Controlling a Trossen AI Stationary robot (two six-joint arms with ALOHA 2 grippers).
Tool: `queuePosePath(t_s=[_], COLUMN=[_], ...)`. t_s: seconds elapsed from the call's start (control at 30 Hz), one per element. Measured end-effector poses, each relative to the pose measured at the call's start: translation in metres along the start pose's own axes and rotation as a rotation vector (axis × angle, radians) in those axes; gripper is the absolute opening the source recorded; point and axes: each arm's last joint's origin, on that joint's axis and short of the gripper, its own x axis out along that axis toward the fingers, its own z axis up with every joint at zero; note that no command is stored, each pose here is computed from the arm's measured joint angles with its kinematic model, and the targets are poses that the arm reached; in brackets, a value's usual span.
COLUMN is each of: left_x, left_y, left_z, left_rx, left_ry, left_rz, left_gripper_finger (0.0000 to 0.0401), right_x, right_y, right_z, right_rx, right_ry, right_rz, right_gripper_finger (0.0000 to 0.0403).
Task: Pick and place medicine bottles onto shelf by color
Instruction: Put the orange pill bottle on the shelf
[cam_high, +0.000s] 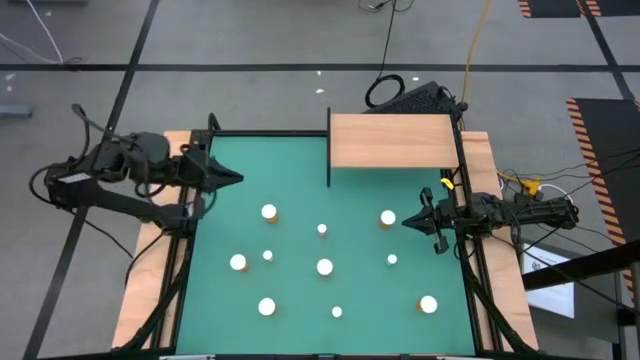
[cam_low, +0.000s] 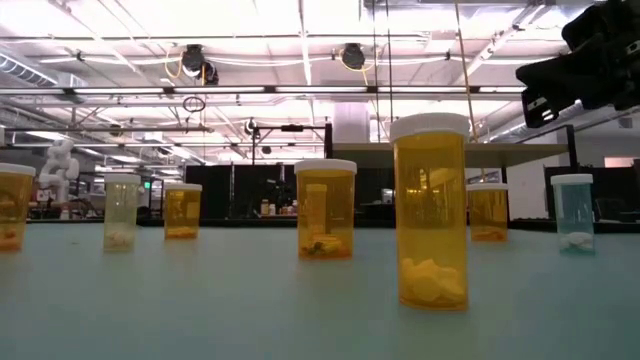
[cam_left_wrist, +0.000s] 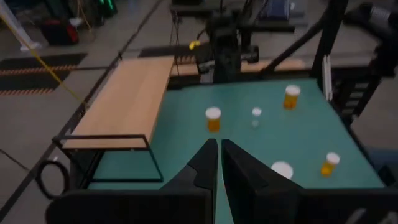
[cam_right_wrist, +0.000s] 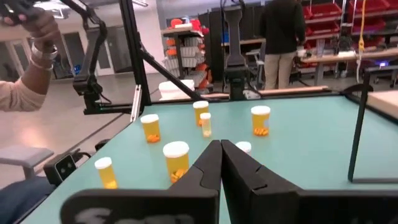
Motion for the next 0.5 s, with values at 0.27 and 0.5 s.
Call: queuePosePath(t_s=[0.27,0.5], left_x=[0.03,0.055], left_y=[-0.008,-0.012], left_z=[-0.007,-0.026], left_rx=[0.179,0.186], left_ry=[0.086,0.086], left_rz=[-0.042,-0.024], left_gripper_finger=[0.0026,0.0026], right_x=[0.002,0.0], right_y=[-0.004,-0.003], right_z=[-0.001,0.032], right_rx=[-0.001,-0.05], right_ry=[0.014,0.079], right_rz=[-0.118,-0.262], right_gripper_finger=[0.0,0.0])
